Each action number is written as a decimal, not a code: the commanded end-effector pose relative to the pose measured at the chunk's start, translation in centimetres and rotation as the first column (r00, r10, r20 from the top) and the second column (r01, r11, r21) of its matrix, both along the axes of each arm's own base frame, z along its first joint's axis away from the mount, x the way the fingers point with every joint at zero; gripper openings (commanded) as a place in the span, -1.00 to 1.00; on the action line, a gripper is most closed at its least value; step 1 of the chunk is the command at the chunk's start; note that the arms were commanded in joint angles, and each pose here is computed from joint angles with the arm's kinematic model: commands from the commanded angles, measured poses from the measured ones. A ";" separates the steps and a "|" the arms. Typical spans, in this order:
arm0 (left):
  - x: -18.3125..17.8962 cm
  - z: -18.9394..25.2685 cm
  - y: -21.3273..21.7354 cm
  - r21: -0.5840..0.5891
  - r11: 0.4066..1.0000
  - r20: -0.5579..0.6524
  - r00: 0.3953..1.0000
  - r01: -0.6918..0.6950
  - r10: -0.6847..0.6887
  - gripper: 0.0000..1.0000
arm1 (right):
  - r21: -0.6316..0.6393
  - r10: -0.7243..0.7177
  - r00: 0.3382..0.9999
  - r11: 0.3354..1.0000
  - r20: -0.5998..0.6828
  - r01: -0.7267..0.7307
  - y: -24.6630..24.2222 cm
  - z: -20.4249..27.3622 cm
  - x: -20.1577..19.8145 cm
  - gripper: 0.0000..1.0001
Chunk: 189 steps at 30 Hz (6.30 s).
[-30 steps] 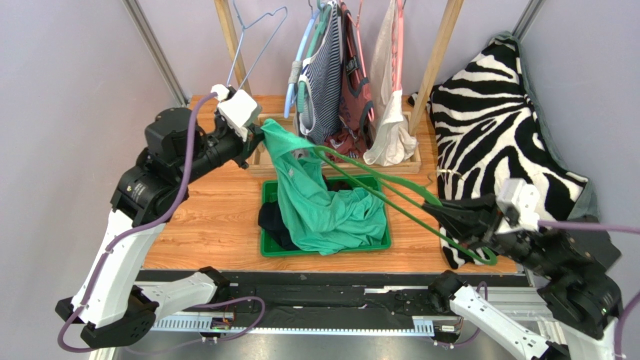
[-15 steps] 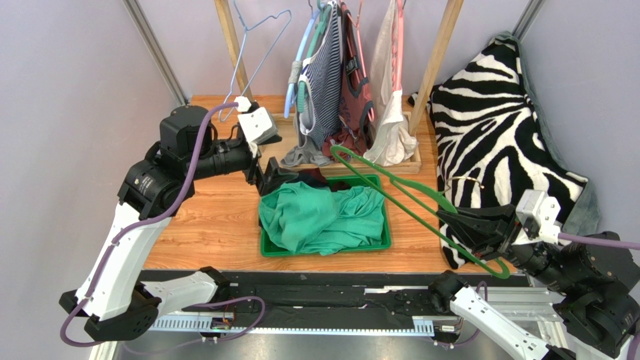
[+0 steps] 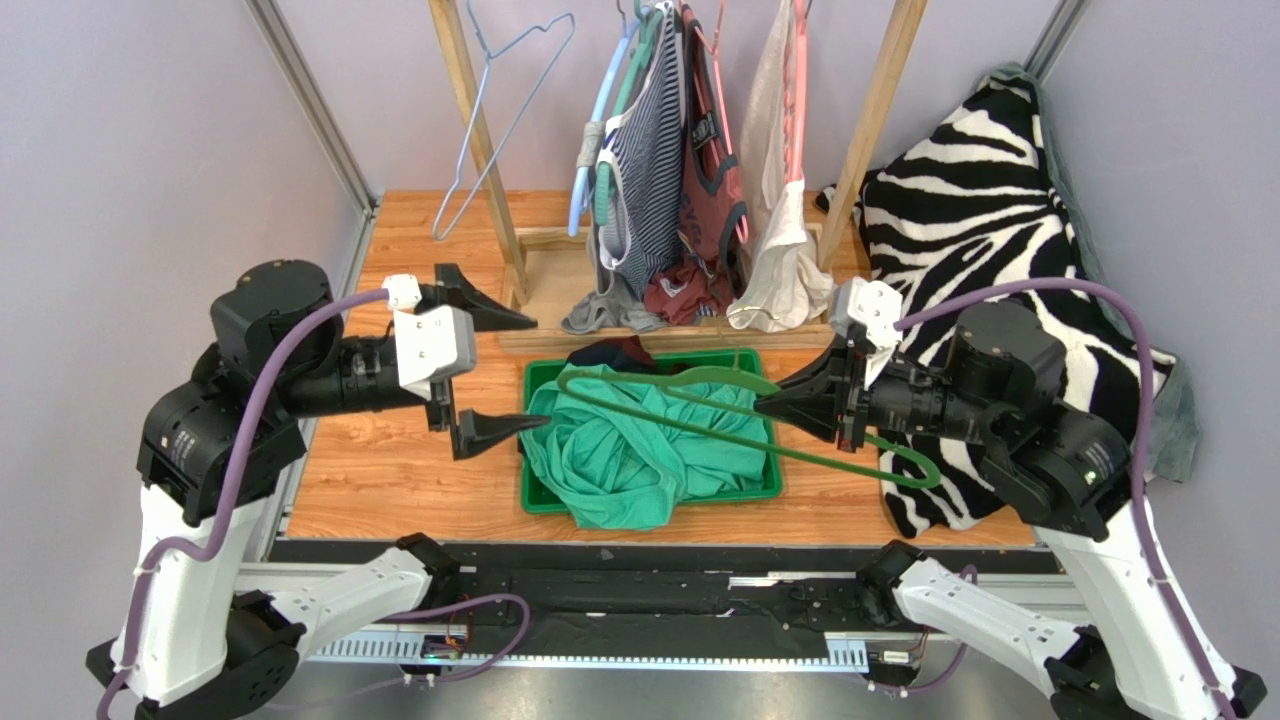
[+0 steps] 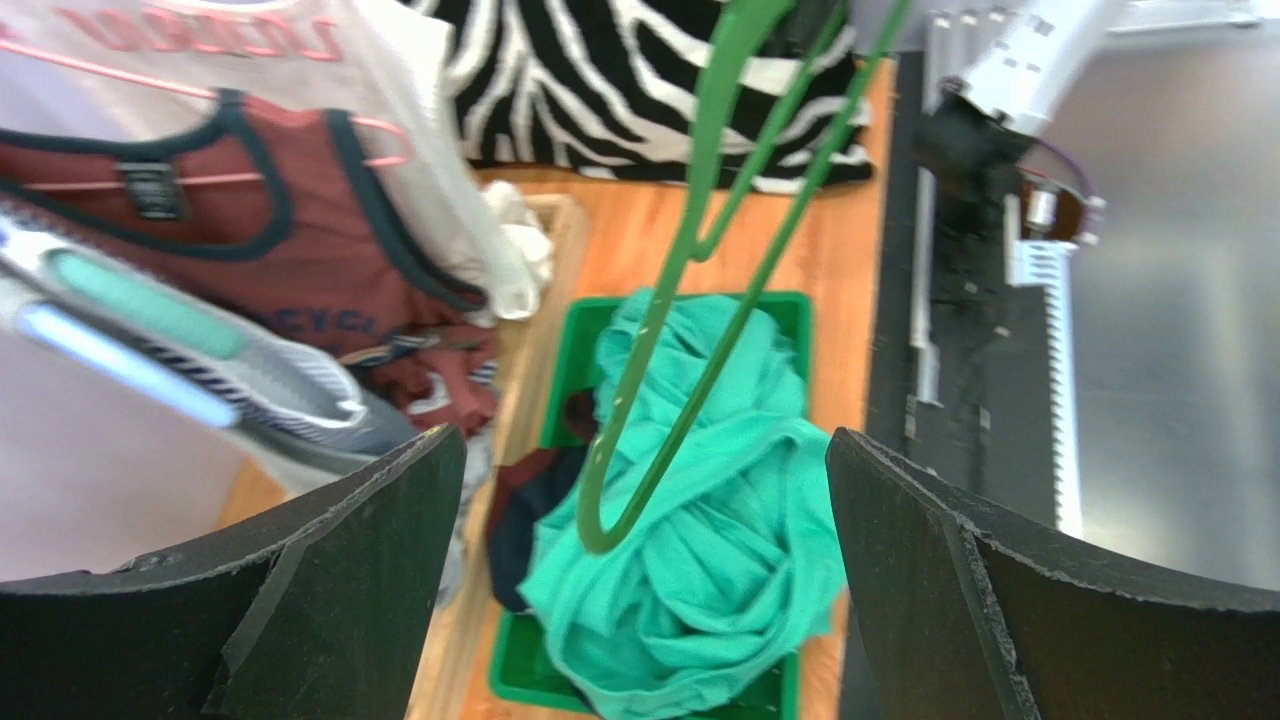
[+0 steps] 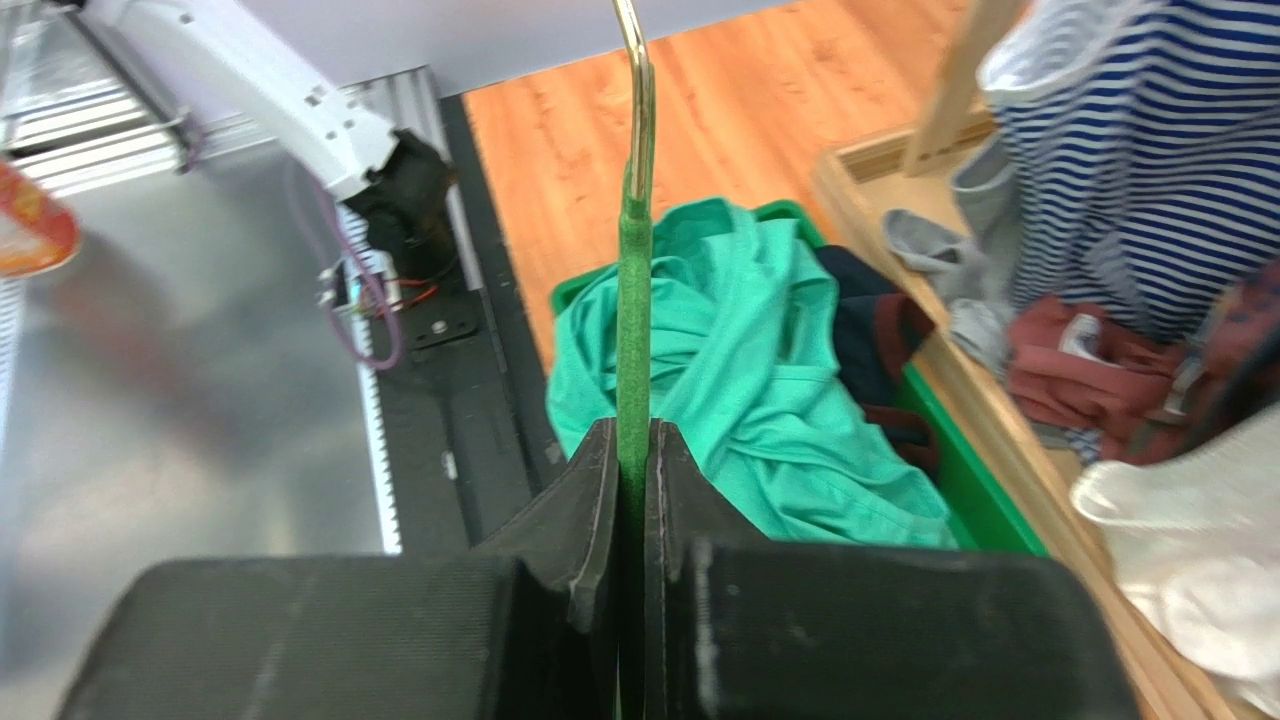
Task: Remove the tank top from the hanger
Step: Place the tank top in the bin, then place the hanger at the clothesline, then pick up the hanger from the clothesline.
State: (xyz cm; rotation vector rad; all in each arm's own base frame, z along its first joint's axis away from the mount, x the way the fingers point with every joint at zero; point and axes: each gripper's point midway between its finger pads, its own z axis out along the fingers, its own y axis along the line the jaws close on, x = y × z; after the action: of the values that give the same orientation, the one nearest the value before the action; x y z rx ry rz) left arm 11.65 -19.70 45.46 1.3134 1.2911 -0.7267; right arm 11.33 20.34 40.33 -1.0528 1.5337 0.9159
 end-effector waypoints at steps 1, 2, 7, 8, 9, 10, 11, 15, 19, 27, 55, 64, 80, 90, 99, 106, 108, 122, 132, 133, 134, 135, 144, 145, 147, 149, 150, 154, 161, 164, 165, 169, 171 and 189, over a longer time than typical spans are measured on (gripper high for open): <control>-1.0 -3.6 -1.0 0.059 0.992 -0.109 0.989 0.110 -0.103 0.97 | 0.069 0.191 0.979 0.978 0.066 -0.196 1.1 2.6 -2.9 -1.00; -1.0 -4.4 -1.1 0.069 0.990 -0.130 0.985 0.119 -0.110 0.97 | 0.074 0.206 0.976 0.975 0.071 -0.211 1.2 2.8 -3.2 -1.00; -2.3 -5.4 -1.5 0.069 0.978 -0.209 0.961 0.197 -0.179 0.97 | 0.079 0.265 0.963 0.960 0.046 -0.268 1.9 2.9 -3.5 -1.00; -2.4 -5.6 -1.5 0.071 0.976 -0.222 0.957 0.205 -0.185 0.97 | 0.080 0.277 0.960 0.957 0.044 -0.280 2.0 2.9 -3.6 -1.00; -2.6 -5.7 -1.6 0.071 0.974 -0.232 0.953 0.214 -0.193 0.97 | 0.080 0.288 0.956 0.953 0.050 -0.291 2.0 3.0 -3.7 -1.00; -2.8 -5.9 -1.5 0.072 0.972 -0.246 0.948 0.225 -0.201 0.97 | 0.080 0.289 0.956 0.953 0.049 -0.292 2.1 3.0 -3.6 -1.00; -3.0 -6.1 -1.5 0.075 0.970 -0.257 0.944 0.232 -0.206 0.95 | 0.078 0.294 0.955 0.952 0.047 -0.297 2.2 2.9 -3.6 -1.00; -4.3 -6.8 -1.3 0.075 0.958 -0.316 0.918 0.276 -0.240 0.85 | 0.068 0.297 0.952 0.951 0.069 -0.301 2.4 3.2 -3.3 -1.00; -4.6 -7.7 -1.1 0.085 0.956 -0.345 0.908 0.282 -0.237 0.58 | 0.070 0.301 0.950 0.949 0.086 -0.307 2.7 4.0 -3.0 -1.00; -3.6 -7.4 -1.3 0.085 0.966 -0.313 0.927 0.245 -0.207 -0.22 | 0.084 0.326 0.942 0.940 0.074 -0.332 3.7 4.5 -2.2 -1.00; -0.1 8.7 16.4 -0.396 0.542 0.101 0.551 -0.742 0.828 -1.00 | 0.394 -0.496 0.851 0.827 0.173 0.401 -4.2 11.5 6.8 0.45; 4.5 5.8 14.9 -0.296 0.530 -0.013 0.558 -0.795 0.829 -1.00 | 0.368 -0.468 0.879 0.837 0.096 0.405 -3.2 11.0 7.1 0.49; 12.5 1.7 8.9 -0.110 0.614 -0.367 0.606 -0.782 0.706 -1.00 | 0.324 -0.410 0.912 0.863 -0.001 0.388 -0.9 10.8 8.1 0.55; 20.7 2.6 6.5 -0.067 0.636 -0.418 0.600 -0.769 0.682 -1.00 | 0.310 -0.367 0.927 0.875 -0.076 0.372 0.4 10.5 8.2 0.63; 25.3 3.0 6.8 -0.054 0.607 -0.345 0.586 -0.793 0.734 -1.00 | 0.290 -0.364 0.928 0.881 -0.087 0.373 0.7 9.1 8.6 0.64; 26.7 2.6 7.7 -0.031 0.572 -0.289 0.555 -0.820 0.780 -1.00 | 0.274 -0.348 0.933 0.891 -0.098 0.361 1.5 8.0 9.0 0.64; 26.9 2.0 8.0 -0.009 0.559 -0.287 0.537 -0.829 0.793 -1.00 | 0.281 -0.345 0.933 0.890 -0.096 0.358 1.6 8.1 9.2 0.64; 25.1 -1.1 8.9 0.068 0.552 -0.281 0.515 -0.831 0.810 -0.47 | 0.409 -0.263 0.955 0.863 -0.136 0.296 7.2 13.7 14.1 0.65; 20.3 1.7 9.5 -0.016 0.578 -0.242 0.564 -0.816 0.789 0.93 | 0.461 -0.174 0.947 0.840 -0.270 0.285 15.5 15.4 21.0 0.89; 19.9 1.9 9.7 -0.021 0.578 -0.237 0.566 -0.816 0.790 0.93 | 0.462 -0.175 0.950 0.842 -0.257 0.280 15.4 16.5 20.5 0.99; 19.5 2.0 9.7 -0.021 0.582 -0.231 0.570 -0.813 0.788 0.93 | 0.455 -0.180 0.948 0.843 -0.263 0.286 16.1 16.2 20.5 1.00; 18.5 2.6 9.9 -0.035 0.590 -0.211 0.583 -0.807 0.785 0.94 | 0.452 -0.181 0.946 0.843 -0.269 0.290 16.5 16.0 20.6 1.00; 14.8 4.1 10.9 -0.096 0.601 -0.137 0.608 -0.794 0.782 0.96 | 0.313 -0.439 0.832 0.781 -0.340 0.540 16.0 11.8 22.6 1.00; 14.6 4.2 11.0 -0.099 0.599 -0.131 0.607 -0.795 0.784 0.96 | 0.271 -0.476 0.810 0.775 -0.343 0.571 15.5 10.9 22.7 1.00; 14.3 4.5 11.2 -0.106 0.597 -0.118 0.606 -0.795 0.787 0.96 | 0.248 -0.541 0.773 0.741 -0.330 0.624 14.2 10.7 23.3 1.00; 13.9 4.8 11.4 -0.119 0.590 -0.113 0.602 -0.798 0.791 0.96 | 0.207 -0.578 0.746 0.727 -0.329 0.655 13.4 9.6 23.8 1.00; 13.7 5.0 11.5 -0.122 0.590 -0.107 0.601 -0.798 0.792 0.96 | 0.195 -0.591 0.734 0.719 -0.336 0.668 13.0 9.4 24.0 1.00; 12.8 5.2 11.9 -0.135 0.583 -0.091 0.596 -0.801 0.798 0.97 | 0.148 -0.639 0.674 0.676 -0.370 0.722 10.3 8.1 25.1 1.00; 11.5 5.0 12.6 -0.147 0.577 -0.059 0.590 -0.803 0.805 0.98 | 0.338 -0.556 0.794 0.719 -0.245 0.607 10.6 14.5 19.8 1.00; 11.4 4.9 12.6 -0.143 0.577 -0.062 0.589 -0.804 0.805 0.98 | 0.417 -0.417 0.889 0.785 -0.190 0.458 14.7 17.3 16.6 1.00; 11.3 4.9 12.6 -0.145 0.578 -0.063 0.591 -0.803 0.805 0.98 | 0.410 -0.400 0.896 0.797 -0.192 0.444 15.4 17.3 16.4 1.00; 11.0 4.8 12.9 -0.147 0.571 -0.053 0.583 -0.808 0.811 0.98 | 0.405 -0.362 0.911 0.816 -0.199 0.413 19.4 15.7 17.5 1.00; 10.8 4.7 13.0 -0.148 0.568 -0.049 0.579 -0.810 0.814 0.98 | 0.449 -0.358 0.907 0.788 -0.221 0.420 20.8 14.6 18.6 1.00; 9.3 5.5 13.4 -0.186 0.561 -0.042 0.577 -0.807 0.816 0.98 | 0.304 -0.532 0.718 0.665 -0.449 0.683 17.5 7.4 24.7 1.00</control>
State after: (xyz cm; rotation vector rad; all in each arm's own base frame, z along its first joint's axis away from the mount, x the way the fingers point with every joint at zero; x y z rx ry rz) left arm 21.17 -6.51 50.08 0.4404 1.5913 -0.1392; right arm 35.40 42.89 43.82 -0.1574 1.7405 0.9635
